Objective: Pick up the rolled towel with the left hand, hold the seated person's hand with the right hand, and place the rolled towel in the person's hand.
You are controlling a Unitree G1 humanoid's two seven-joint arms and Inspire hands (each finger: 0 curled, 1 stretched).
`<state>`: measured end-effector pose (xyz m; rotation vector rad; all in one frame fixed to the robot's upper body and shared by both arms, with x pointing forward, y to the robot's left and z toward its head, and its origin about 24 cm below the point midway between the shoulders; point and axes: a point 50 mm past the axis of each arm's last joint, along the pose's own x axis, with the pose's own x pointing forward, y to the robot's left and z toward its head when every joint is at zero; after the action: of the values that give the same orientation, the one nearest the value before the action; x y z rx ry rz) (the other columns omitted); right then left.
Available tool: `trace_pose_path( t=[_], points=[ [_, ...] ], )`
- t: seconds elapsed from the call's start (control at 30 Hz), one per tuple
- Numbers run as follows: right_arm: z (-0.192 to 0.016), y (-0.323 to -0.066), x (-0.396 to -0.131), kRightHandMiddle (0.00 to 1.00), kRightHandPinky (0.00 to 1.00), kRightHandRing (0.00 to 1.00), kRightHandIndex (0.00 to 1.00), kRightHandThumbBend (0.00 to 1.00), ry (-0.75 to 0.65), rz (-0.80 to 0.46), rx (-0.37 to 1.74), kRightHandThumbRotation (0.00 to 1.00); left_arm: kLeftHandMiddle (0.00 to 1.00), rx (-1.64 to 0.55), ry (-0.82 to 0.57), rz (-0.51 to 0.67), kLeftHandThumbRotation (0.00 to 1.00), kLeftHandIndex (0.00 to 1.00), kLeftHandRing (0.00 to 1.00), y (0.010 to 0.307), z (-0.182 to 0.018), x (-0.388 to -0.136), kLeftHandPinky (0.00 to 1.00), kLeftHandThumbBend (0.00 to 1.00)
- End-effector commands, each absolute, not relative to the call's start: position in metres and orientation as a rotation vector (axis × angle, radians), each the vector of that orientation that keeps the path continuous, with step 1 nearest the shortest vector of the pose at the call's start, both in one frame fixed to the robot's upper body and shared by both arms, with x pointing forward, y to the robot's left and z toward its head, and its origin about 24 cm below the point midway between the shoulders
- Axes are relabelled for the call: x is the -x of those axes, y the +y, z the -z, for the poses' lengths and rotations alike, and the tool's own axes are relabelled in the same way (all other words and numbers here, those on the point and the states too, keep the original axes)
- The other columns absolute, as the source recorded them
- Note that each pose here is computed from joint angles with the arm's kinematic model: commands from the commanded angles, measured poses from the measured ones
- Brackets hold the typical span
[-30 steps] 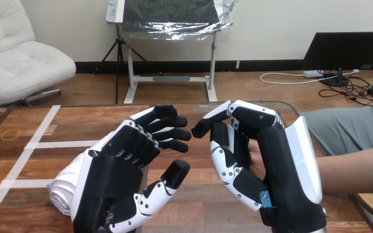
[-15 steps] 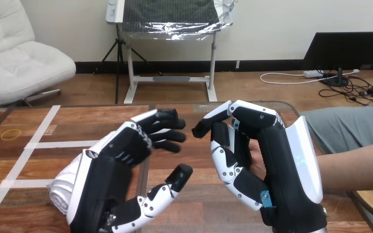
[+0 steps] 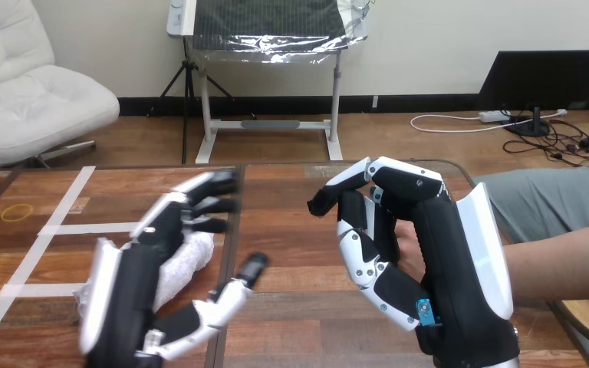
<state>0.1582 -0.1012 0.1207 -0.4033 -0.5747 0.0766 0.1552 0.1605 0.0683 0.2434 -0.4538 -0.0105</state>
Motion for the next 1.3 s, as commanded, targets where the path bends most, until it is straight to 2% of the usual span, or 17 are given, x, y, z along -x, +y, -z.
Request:
trace_pose_path(
  t=[0.0,0.47,0.97,1.27],
  points=[
    [-0.1319,-0.1057,-0.1600,0.00,0.00,0.00,0.00,0.00,-0.601,-0.048,0.373,0.00,0.77,-0.255,-0.541,-0.065,0.07,0.78,0.75,0.1611,-0.0857,-0.1593,0.67,0.58],
    [-0.1322,-0.1060,-0.1594,0.00,0.00,0.00,0.00,0.00,-0.564,-0.049,0.334,0.00,0.80,-0.317,-0.533,-0.090,0.10,0.80,0.78,0.1645,-0.0845,-0.1605,0.71,0.60],
    [-0.1322,-0.1055,-0.1604,0.00,0.00,0.00,0.00,0.00,-0.547,-0.023,0.331,0.00,0.83,-0.420,-0.499,-0.124,0.15,0.82,0.82,0.1661,-0.0825,-0.1626,0.77,0.66],
    [-0.1307,-0.1057,-0.1622,0.00,0.00,0.00,0.00,0.00,-0.535,-0.034,0.212,0.00,0.84,-0.448,-0.493,-0.135,0.15,0.83,0.83,0.1659,-0.0821,-0.1631,0.80,0.68]
  ],
)
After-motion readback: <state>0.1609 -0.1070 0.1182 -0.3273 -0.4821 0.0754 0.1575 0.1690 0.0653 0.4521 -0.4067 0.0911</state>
